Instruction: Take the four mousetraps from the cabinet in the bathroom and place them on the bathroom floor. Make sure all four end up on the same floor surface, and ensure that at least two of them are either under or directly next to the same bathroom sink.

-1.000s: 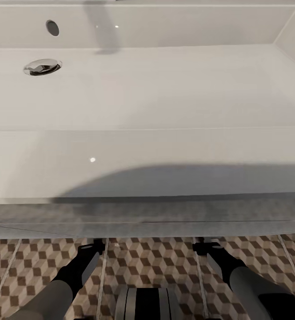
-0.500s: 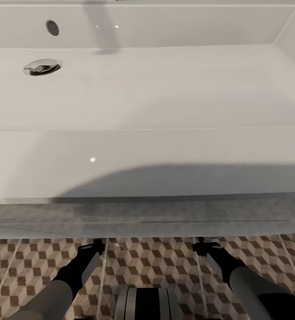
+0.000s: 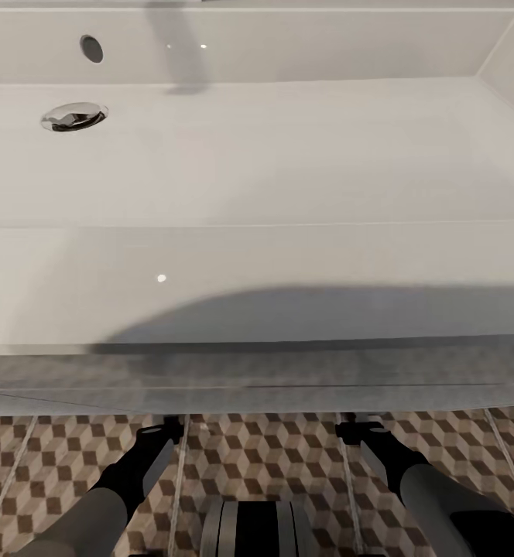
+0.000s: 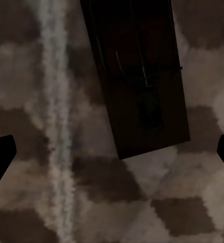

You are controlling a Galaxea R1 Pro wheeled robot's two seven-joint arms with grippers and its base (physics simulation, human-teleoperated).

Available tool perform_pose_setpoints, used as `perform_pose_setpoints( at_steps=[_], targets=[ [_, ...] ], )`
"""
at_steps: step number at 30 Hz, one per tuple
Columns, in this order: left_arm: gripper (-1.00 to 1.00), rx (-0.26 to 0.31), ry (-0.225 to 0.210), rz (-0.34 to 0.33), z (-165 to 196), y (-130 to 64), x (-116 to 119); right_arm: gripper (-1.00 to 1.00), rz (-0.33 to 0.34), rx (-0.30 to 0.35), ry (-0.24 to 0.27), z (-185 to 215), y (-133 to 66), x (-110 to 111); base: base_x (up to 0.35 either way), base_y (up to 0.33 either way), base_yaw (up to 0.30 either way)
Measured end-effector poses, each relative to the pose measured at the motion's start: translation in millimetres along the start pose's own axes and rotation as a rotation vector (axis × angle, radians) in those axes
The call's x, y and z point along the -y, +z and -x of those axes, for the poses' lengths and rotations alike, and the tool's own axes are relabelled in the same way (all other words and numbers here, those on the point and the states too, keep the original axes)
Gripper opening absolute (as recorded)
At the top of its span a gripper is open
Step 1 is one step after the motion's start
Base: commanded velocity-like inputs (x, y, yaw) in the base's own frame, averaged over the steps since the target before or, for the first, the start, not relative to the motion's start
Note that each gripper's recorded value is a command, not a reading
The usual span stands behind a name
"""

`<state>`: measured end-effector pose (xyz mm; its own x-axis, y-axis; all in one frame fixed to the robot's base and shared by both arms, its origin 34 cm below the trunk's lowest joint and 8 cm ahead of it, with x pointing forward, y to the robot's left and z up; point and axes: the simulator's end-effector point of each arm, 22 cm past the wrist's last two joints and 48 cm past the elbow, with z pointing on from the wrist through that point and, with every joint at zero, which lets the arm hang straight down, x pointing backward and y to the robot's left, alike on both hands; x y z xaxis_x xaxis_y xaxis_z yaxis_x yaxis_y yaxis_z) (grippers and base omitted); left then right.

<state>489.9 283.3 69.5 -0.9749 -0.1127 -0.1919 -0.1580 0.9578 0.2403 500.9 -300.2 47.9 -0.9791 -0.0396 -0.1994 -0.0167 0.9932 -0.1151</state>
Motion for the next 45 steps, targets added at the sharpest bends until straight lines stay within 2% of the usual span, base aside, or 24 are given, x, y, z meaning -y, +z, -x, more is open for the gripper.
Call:
perform_pose_setpoints(
  at_steps=[25,26,45],
  targets=[
    [-1.0,-0.015,0.002,-0.039,-4,-1.6,13,1.0,0.0,0.0,0.0,0,0.0,0,0.0,0.0,0.0],
    [1.0,-0.015,0.002,-0.039,-4,-1.6,13,1.0,0.0,0.0,0.0,0,0.0,0,0.0,0.0,0.0],
    [1.0,-0.016,0.0,-0.044,-3,-2.4,17,1.0,0.0,0.0,0.001,0,0.0,0,0.0,0.0,0.0]
  ],
)
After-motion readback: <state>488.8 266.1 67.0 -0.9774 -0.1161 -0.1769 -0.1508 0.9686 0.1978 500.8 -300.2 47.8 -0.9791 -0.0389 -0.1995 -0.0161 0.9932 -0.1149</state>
